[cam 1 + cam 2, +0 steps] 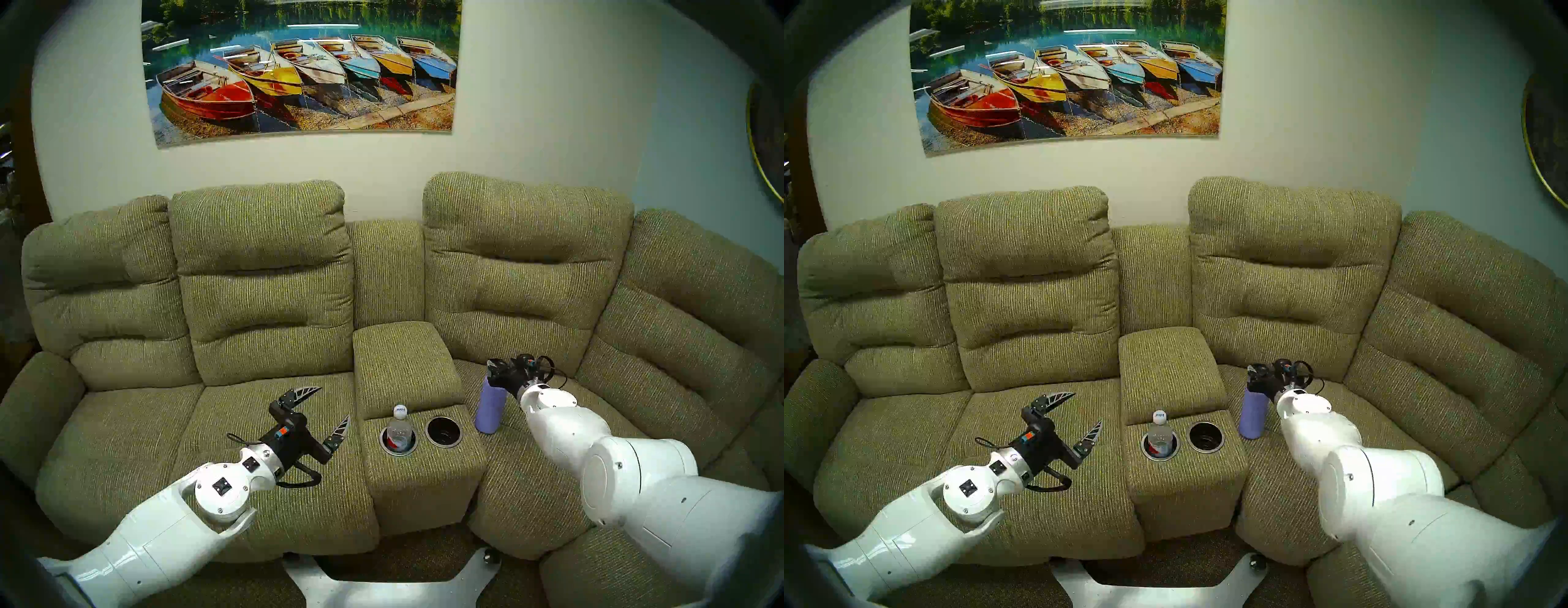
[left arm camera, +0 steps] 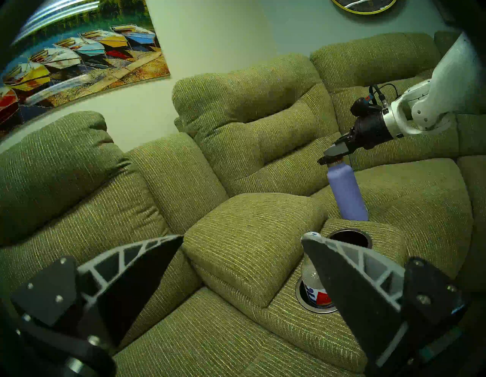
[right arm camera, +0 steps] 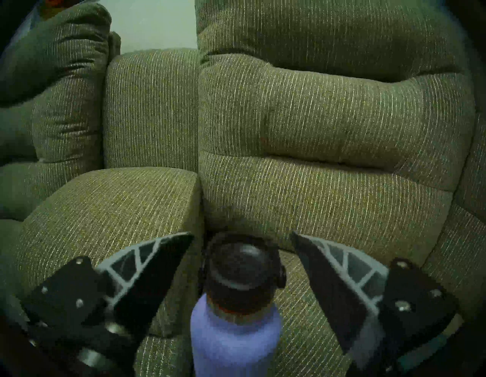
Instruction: Take bottles out of cup holder
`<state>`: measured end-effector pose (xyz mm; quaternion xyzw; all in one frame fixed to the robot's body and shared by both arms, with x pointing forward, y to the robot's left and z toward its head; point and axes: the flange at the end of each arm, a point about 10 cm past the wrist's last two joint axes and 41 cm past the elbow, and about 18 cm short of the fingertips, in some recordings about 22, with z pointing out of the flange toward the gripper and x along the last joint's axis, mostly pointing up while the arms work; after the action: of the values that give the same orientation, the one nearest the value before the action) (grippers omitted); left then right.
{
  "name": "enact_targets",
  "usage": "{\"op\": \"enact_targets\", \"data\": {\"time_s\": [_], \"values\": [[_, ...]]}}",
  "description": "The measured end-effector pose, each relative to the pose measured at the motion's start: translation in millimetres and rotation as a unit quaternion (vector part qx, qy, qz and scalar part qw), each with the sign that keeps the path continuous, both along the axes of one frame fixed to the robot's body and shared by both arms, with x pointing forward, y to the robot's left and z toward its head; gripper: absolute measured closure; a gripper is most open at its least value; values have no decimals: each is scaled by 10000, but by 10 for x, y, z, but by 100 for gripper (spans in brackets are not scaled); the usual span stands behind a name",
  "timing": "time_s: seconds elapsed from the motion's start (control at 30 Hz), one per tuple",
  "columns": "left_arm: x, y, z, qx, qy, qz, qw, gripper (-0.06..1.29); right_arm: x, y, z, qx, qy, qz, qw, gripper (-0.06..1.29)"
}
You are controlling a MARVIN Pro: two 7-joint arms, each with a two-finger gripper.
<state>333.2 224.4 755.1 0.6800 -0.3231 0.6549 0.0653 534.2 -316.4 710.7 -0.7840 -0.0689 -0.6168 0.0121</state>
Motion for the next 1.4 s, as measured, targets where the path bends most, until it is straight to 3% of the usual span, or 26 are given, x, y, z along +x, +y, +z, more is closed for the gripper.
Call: {"op": "enact_targets", "data": {"time_s": [0.13, 0.27, 0.43, 0.7, 0.87, 1.4], "values": [[0, 0, 0, 0, 0, 0, 10000, -2, 41, -32, 113, -10, -339, 44, 9994, 23], [0, -1, 0, 0, 0, -1, 10000, -2, 94, -62, 290, -41, -829, 187, 9964, 3], [0, -1, 0, 0, 1, -1, 10000, -2, 89, 7, 420, -30, -1328, 563, 9895, 3], [1, -2, -1, 2, 1, -2, 10000, -2, -74, 413, 245, 180, -1373, 1349, 9811, 3], [2, -2, -1, 2, 0, -2, 10000, -2, -211, 616, 124, 320, -1381, 1663, 9758, 3], [3, -3, -1, 3, 0, -2, 10000, -2, -377, 594, 242, 463, -1920, 1436, 9697, 3]]}}
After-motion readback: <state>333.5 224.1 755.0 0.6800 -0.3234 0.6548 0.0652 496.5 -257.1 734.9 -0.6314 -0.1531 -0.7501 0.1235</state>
